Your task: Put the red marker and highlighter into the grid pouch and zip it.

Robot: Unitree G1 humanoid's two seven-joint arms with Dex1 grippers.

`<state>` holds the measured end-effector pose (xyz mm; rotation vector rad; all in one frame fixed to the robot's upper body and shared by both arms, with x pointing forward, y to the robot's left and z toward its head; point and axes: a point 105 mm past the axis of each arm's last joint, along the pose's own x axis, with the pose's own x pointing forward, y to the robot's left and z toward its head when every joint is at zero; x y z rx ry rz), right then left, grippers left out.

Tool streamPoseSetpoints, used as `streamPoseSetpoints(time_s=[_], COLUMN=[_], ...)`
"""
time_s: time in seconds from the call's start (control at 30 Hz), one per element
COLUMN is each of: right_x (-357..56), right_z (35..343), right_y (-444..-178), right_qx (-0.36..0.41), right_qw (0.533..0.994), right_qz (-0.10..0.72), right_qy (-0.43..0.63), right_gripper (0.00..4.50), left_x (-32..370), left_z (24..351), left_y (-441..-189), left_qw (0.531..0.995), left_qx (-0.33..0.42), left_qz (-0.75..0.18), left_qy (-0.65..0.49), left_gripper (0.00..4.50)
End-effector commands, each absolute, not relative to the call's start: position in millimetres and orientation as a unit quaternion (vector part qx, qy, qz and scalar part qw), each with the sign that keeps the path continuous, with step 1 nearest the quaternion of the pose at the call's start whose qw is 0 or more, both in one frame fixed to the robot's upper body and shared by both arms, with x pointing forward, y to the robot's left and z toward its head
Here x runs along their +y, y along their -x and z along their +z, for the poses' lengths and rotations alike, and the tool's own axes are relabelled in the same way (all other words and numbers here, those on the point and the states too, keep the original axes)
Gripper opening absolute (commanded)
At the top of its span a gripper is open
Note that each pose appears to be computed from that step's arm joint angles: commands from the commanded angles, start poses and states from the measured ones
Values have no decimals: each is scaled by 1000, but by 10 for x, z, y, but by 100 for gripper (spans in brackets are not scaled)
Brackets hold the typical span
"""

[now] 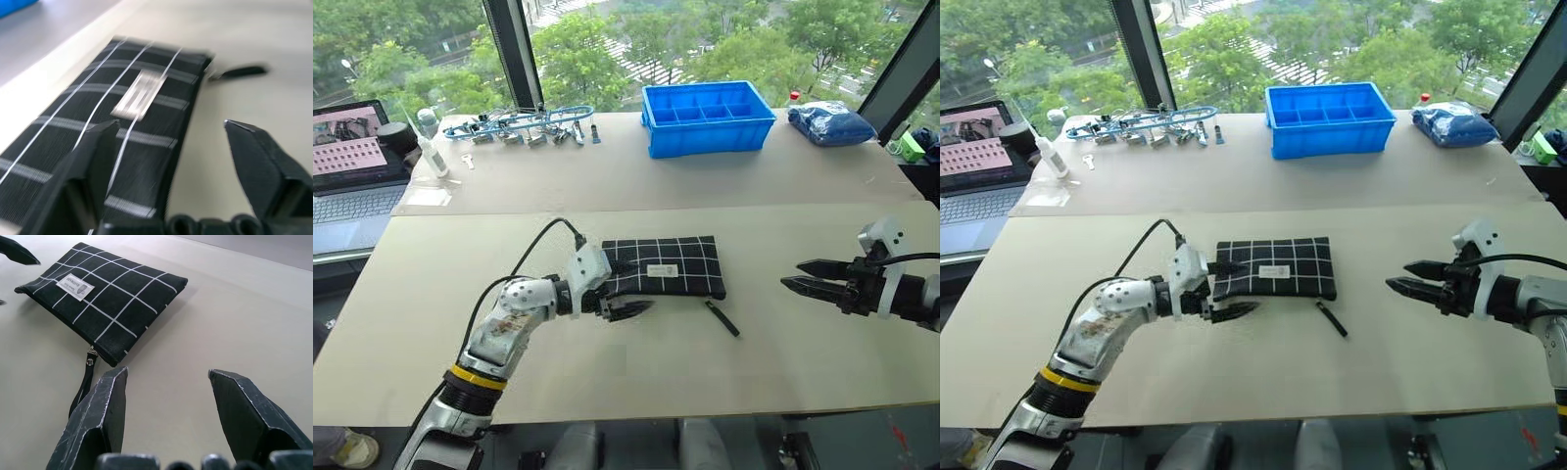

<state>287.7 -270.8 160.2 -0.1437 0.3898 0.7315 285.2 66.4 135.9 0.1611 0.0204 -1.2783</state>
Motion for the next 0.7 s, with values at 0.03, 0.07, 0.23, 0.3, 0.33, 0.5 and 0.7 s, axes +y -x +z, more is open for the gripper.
streamPoseSetpoints(time_s=[0.03,0.07,0.23,0.3,0.33,0.5,0.7], right_x=[-2772,-2778,-2757,-2742,-2737,-2701,-2666], right_z=[1774,1786,1729,1710,1710,1650,1511], right_y=[-2922,-2934,-2986,-3017,-3037,-3127,-3220], right_qx=[167,164,155,142,135,119,122], right_qw=[919,920,923,927,930,935,937], right_qz=[347,346,344,339,336,333,327], right_qy=[86,83,76,72,67,21,-1], right_gripper=[297,297,297,297,297,297,297], left_x=[966,1060,1744,1931,1997,2291,2493], left_z=[1684,1737,1706,1564,1505,1262,1135], left_y=[-2803,-2824,-2966,-2960,-2937,-2872,-2881], left_qw=[811,819,887,911,916,947,966], left_qx=[6,8,28,50,60,77,79], left_qz=[-585,-572,-438,-385,-371,-286,-218], left_qy=[19,43,142,138,140,124,118], left_gripper=[446,446,446,446,446,446,446])
